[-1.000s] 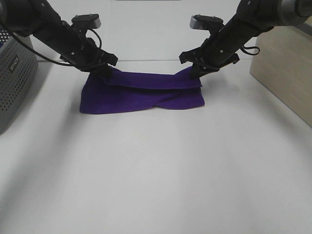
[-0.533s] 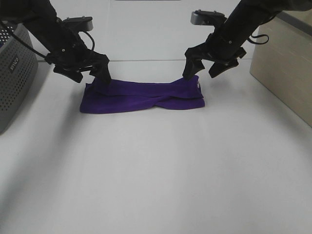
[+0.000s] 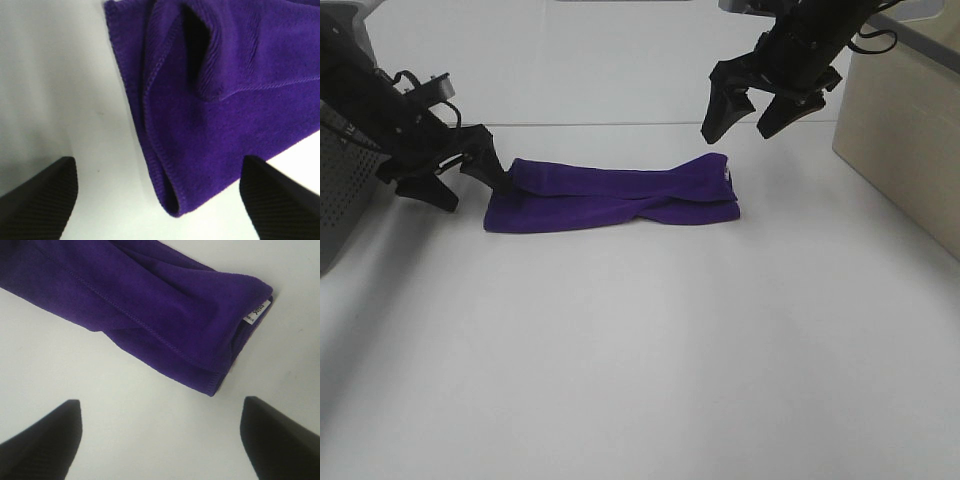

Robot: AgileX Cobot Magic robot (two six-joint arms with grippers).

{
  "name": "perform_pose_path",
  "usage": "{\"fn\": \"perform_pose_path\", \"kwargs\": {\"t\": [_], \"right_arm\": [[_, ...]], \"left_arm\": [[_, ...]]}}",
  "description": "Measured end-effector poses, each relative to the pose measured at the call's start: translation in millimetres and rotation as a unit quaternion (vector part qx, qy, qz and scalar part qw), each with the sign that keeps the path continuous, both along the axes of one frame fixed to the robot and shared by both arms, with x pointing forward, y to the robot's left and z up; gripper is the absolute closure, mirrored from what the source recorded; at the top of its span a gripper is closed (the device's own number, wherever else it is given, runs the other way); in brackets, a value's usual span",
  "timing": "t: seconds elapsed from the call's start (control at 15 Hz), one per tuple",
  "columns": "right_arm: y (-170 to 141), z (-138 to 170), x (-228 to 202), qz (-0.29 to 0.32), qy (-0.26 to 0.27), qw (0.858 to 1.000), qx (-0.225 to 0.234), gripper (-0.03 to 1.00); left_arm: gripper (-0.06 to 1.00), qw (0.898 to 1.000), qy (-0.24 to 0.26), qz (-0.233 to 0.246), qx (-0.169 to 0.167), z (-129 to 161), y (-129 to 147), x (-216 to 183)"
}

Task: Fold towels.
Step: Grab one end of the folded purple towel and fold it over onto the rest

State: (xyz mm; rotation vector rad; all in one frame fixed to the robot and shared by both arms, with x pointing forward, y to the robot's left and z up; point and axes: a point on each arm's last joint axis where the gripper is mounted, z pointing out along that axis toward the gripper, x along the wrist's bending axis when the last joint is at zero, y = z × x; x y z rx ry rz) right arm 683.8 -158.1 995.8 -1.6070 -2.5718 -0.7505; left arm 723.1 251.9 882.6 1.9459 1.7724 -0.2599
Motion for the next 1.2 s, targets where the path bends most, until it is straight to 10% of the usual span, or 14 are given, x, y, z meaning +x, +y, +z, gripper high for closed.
{"fn": "perform_pose_path", "kwargs": {"t": [0.33, 0.6, 0.93, 1.2], "right_arm": [[0, 0, -1, 0.002, 0.008, 1.0, -0.001, 0.13], [0, -1, -4, 0.009, 0.023, 1.0, -0.003, 0.13], [-1, -2, -9, 0.019, 0.048, 0.999, -0.007, 0.13], [-1, -2, -16, 0.033, 0.078, 0.996, -0.013, 0.13]], "left_arm": [[0.15, 0.999, 0.005, -0.002, -0.038, -13, -18, 4], [0.19, 0.997, -0.004, -0.021, -0.076, -19, -88, 18], [0.9, 0.998, -0.002, -0.056, -0.012, -22, -92, 27], [0.92, 0.993, -0.004, -0.104, 0.052, 1, -81, 32]]}}
